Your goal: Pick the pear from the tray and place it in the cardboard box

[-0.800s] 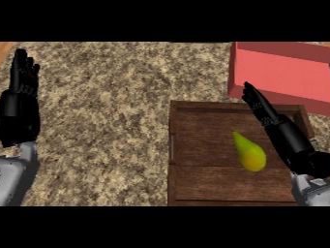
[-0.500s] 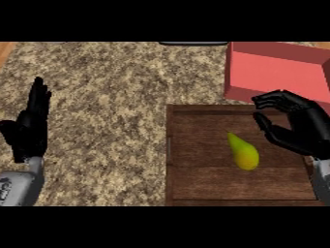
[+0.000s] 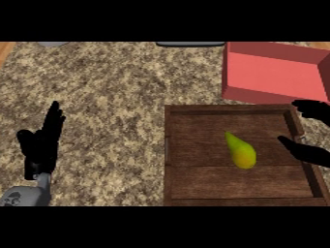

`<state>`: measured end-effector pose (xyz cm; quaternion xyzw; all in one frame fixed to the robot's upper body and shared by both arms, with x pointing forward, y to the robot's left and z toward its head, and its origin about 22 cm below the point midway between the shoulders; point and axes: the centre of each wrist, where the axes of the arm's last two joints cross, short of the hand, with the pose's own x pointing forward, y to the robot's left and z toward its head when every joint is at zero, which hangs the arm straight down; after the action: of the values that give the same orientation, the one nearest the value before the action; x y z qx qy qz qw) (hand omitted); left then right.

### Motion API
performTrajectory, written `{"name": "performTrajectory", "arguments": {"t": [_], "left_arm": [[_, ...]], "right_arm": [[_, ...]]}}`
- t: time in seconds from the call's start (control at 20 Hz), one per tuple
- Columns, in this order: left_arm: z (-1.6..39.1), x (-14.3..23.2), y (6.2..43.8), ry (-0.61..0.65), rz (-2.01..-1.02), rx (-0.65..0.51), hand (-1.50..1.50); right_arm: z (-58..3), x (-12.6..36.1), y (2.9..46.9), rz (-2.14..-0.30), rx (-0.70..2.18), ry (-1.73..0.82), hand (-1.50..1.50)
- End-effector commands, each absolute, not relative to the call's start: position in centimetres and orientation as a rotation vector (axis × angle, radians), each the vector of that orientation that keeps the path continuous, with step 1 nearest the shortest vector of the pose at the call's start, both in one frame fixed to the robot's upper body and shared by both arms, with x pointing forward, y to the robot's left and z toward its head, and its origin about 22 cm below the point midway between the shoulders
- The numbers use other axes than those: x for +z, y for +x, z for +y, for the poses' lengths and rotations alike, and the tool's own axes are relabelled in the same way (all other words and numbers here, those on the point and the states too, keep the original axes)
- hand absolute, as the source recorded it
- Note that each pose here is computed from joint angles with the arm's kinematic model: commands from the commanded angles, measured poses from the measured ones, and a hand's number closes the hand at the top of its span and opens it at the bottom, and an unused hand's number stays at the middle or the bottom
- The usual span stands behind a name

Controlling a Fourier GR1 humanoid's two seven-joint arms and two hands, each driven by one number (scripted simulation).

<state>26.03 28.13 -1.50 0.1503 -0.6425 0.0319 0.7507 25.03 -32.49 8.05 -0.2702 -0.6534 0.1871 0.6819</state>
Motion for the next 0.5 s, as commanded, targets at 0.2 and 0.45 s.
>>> {"name": "performTrajectory", "arguments": {"t": [0.2, 0.45], "left_arm": [[27.8, -2.4, 27.0, 0.298, -1.388, 0.074, 0.0], [27.6, -2.1, 27.1, 0.305, -1.384, 0.079, 0.0]], "right_arm": [[-33.1, 13.8, 25.4, -1.215, 0.65, -0.678, -1.5], [-32.3, 18.4, 27.0, -1.109, 0.704, -0.604, -1.5]]}}
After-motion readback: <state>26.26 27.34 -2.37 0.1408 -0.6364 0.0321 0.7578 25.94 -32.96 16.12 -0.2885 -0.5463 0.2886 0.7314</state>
